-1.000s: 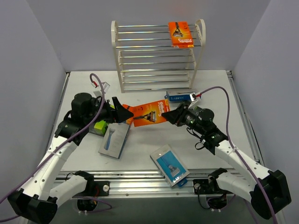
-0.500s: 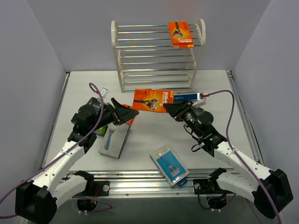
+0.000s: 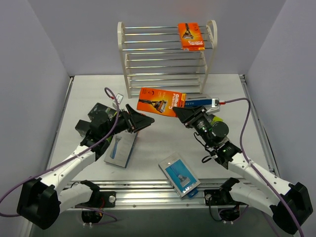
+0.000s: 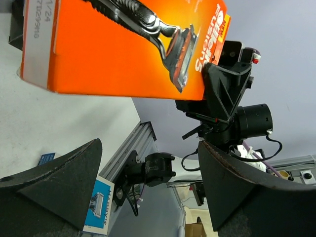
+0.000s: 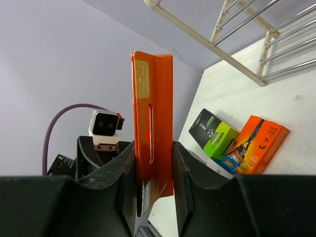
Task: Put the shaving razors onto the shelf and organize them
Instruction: Place the shaving razor onto shelf
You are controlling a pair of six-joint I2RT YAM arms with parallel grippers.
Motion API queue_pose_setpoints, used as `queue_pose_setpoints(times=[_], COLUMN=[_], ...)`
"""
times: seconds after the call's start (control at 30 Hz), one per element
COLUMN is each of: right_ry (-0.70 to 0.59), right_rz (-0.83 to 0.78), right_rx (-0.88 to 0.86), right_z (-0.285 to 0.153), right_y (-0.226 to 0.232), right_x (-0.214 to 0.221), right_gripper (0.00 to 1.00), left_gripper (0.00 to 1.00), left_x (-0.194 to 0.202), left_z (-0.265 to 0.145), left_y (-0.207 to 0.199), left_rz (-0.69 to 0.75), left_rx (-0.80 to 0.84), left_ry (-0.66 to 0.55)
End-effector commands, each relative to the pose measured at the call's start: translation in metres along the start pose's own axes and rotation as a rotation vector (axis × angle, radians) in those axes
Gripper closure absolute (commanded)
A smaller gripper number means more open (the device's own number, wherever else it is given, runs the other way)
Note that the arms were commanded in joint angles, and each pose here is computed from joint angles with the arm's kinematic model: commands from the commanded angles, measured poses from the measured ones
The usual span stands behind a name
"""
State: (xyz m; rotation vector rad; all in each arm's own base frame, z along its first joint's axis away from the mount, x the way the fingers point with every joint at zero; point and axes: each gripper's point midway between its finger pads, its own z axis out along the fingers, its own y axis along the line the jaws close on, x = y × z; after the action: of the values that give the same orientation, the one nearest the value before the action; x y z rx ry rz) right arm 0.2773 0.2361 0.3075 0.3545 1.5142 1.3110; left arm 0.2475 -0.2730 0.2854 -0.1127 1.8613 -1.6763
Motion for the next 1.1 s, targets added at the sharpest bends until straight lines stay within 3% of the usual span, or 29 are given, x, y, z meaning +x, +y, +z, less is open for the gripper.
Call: queue_pose_setpoints(times=[0.0,0.47,0.53,0.67,0.73,1.07], right_ry=[-0.081,-0.017,-0.012,-0.002,0.005,0.051], right_rz=[0.040,0.096,0.107,0.112,0.118,0.124], right_rx=[-0.147,-0.163,-0.162,-0.160,-0.160,-0.175], right_z=[-0.003,-0.018,-0.021,-0.023,-0.024,-0.024], right_y=[0.043,0.031,0.029,0.026,0.024,0.022], right_x=[-0.021,0.009,0.012,0.016,0.020,0.035], right_gripper=[1.00,1.00,1.00,1.00,1.00,1.00], left_gripper=[0.13,0.18,0.22,0.48,0.55,0.73], left_x=[-0.012,-0.038,-0.040,-0.044,-0.043,-0.050], left_z=[0.006,0.019,0.019,0.018,0.017,0.009], left_y=[-0.018,-0.037,-0.038,-0.038,-0.037,-0.033], left_rz=[0.052,0.095,0.100,0.105,0.108,0.123], left_rx=[0.064,0.124,0.127,0.128,0.124,0.103], left_ry=[-0.043,-0.110,-0.116,-0.128,-0.130,-0.151])
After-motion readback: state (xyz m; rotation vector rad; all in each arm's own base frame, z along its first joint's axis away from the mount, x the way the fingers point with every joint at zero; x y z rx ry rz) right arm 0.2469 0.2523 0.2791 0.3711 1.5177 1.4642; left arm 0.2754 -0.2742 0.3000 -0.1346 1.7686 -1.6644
